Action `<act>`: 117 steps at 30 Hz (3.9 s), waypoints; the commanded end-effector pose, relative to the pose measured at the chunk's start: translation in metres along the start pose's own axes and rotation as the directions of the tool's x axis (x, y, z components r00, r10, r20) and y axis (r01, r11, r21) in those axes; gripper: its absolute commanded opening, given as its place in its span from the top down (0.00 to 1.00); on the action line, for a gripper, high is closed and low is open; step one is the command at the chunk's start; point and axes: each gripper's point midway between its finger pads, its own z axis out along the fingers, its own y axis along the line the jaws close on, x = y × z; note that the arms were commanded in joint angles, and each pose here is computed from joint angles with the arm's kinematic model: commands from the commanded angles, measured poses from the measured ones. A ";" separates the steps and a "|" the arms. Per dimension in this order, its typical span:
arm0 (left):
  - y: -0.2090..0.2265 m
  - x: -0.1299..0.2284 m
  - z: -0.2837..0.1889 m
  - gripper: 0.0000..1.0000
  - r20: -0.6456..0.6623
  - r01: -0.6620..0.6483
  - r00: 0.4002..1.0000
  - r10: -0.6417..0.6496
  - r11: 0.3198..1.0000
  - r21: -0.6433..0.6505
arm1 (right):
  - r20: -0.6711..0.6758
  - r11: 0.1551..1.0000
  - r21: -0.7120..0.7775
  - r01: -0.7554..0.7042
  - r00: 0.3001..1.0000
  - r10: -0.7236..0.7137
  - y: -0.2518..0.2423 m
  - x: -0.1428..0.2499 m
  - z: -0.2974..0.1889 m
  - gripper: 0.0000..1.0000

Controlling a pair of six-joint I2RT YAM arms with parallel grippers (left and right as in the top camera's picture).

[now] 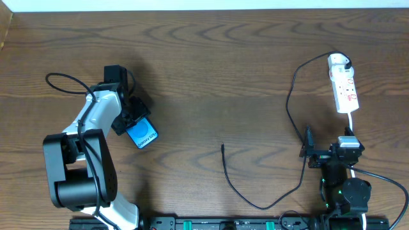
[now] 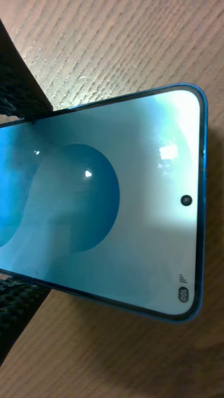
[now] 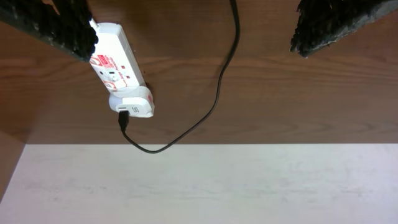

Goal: Plug charger to phone and switch on socket

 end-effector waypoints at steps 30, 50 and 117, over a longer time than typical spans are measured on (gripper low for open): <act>0.008 0.005 0.013 0.17 0.011 0.003 1.000 -0.003 1.000 -0.021 | 0.001 1.000 0.001 0.015 1.000 -0.015 0.000 0.000 0.000 0.01; 0.012 0.011 0.012 0.07 -0.013 0.042 0.999 -0.043 0.998 -0.038 | 0.001 1.000 0.001 0.015 1.000 -0.015 0.000 0.000 0.000 0.01; -0.006 0.011 0.012 0.01 0.028 -0.215 0.976 0.216 0.976 -0.047 | 0.001 1.000 0.001 0.015 1.000 -0.015 0.000 0.000 0.000 0.01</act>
